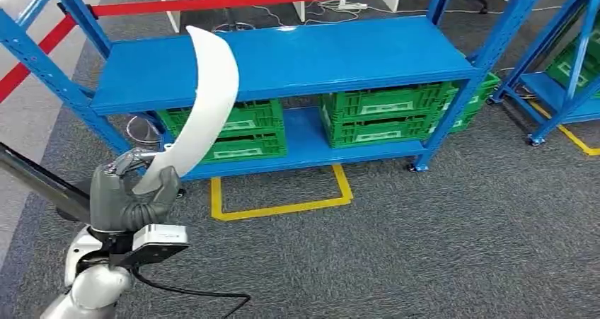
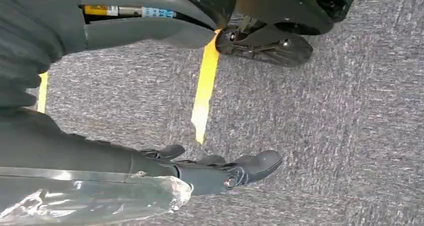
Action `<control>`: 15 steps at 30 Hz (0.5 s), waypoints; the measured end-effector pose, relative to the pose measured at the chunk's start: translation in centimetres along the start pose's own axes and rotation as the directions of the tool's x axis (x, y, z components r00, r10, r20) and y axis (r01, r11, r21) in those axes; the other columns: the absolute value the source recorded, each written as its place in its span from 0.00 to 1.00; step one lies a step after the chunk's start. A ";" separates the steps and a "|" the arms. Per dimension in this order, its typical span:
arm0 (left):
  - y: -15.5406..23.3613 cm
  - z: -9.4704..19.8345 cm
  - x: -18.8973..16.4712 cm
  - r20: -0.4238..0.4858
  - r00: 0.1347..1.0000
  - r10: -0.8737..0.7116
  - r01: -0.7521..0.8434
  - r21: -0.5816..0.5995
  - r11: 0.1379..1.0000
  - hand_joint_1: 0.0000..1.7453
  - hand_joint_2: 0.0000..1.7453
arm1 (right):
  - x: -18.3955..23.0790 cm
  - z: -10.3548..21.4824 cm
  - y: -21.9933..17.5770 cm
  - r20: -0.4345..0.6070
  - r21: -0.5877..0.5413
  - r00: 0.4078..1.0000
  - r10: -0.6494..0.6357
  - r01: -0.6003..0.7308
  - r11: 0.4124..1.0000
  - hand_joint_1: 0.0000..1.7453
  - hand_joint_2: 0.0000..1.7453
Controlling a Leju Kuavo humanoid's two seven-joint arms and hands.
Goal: Take the parts from the cabinet and place them on the table.
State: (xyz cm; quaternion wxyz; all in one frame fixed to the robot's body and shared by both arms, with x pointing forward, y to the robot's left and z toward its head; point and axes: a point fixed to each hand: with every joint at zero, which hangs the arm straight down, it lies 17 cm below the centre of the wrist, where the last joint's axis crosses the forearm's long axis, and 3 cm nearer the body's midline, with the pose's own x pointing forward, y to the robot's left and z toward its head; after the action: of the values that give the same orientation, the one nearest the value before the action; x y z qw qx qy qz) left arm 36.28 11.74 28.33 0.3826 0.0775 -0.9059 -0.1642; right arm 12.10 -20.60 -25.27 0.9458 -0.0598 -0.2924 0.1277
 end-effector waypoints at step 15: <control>0.0 0.0 0.0 0.000 1.000 0.001 -0.001 -0.001 1.000 1.00 1.00 | 0.1 -0.1 -0.1 0.001 -0.003 1.000 -0.003 0.003 1.000 0.00 1.00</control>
State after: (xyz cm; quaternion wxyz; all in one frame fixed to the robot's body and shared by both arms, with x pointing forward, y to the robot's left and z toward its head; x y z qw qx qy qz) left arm 36.28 11.68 28.35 0.3826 0.0768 -0.9060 -0.1643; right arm 12.24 -20.69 -25.25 0.9458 -0.0608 -0.2931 0.1259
